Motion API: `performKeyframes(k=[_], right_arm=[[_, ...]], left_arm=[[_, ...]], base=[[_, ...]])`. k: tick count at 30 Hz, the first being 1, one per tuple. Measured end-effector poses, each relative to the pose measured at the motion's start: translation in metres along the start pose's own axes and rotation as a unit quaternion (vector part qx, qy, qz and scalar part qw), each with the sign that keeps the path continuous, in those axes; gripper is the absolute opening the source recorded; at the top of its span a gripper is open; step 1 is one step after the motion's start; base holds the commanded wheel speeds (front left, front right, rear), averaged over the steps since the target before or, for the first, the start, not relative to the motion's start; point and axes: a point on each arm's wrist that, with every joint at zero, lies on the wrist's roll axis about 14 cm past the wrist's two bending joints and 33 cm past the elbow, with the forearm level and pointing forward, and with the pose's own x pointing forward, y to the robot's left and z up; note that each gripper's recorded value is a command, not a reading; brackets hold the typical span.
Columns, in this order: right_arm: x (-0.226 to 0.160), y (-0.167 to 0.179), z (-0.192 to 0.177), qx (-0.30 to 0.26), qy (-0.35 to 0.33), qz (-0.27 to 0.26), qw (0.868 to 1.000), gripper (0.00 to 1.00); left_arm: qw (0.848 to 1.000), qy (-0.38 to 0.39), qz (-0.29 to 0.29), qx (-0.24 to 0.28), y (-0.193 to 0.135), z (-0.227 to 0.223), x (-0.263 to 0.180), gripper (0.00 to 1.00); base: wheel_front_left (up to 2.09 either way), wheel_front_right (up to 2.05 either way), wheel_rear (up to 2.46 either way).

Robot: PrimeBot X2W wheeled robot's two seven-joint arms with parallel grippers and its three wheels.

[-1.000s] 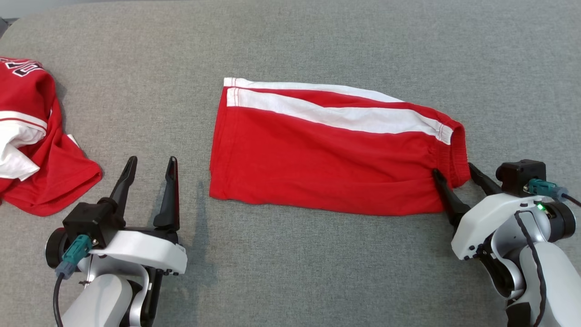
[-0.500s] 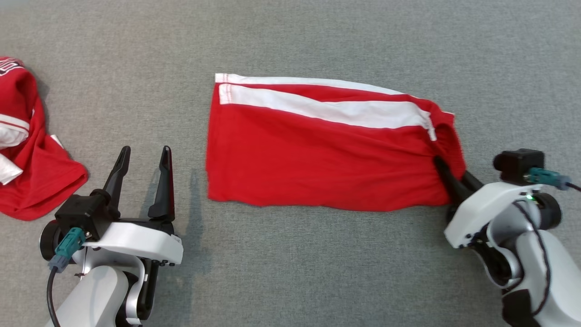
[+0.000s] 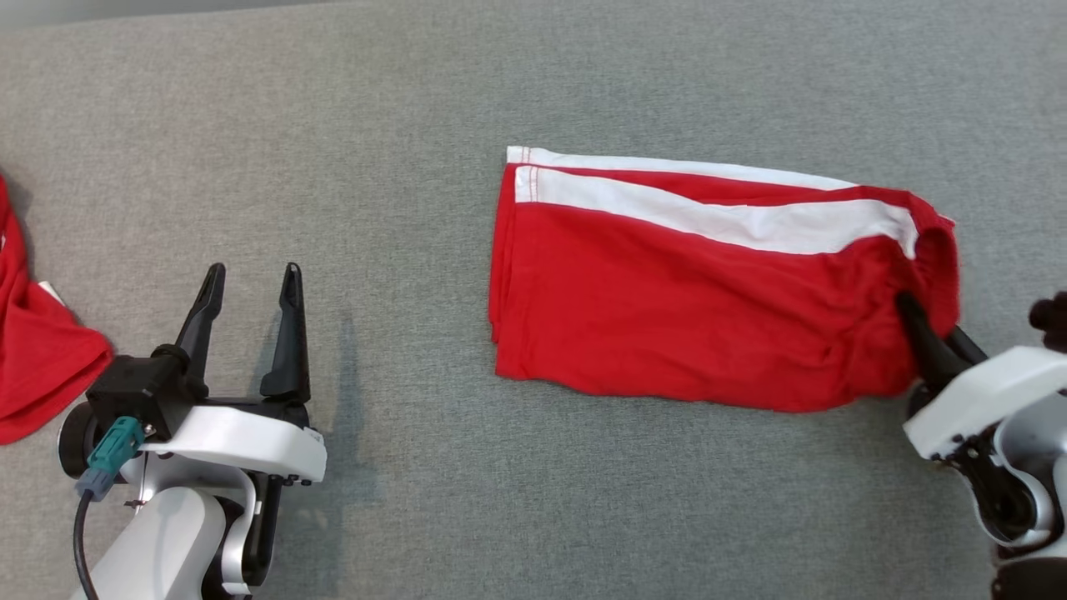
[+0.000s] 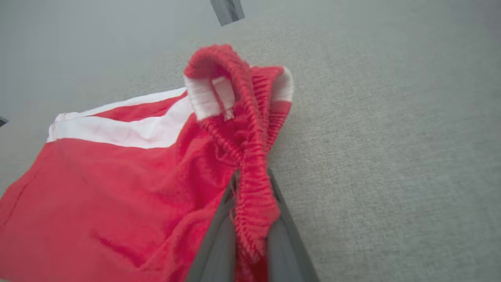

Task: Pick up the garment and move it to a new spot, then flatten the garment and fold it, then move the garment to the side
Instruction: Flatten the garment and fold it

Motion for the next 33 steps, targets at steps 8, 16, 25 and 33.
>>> performKeyframes(k=[8, 16, 25, 33], right_arm=[[-0.007, 0.106, 0.047, 0.032, -0.042, 0.157, 0.986, 0.00], [-0.003, 0.195, 0.021, 0.021, 0.016, 0.272, 0.962, 0.00], [0.019, 0.226, -0.007, 0.035, 0.047, 0.299, 0.952, 0.00], [0.028, 0.244, -0.022, 0.029, 0.054, 0.313, 0.948, 1.00]], left_arm=[[1.000, 0.005, -0.017, -0.001, -0.011, 0.000, 0.000, 1.00], [1.000, 0.006, -0.008, -0.005, -0.006, -0.001, -0.002, 1.00], [1.000, 0.012, 0.012, -0.006, 0.008, -0.006, -0.010, 1.00], [1.000, 0.014, 0.020, -0.010, 0.012, -0.009, -0.012, 1.00]], base=[[0.00, 0.00, 0.00], [0.00, 0.00, 0.00], [0.00, 0.00, 0.00], [0.00, 0.00, 0.00]])
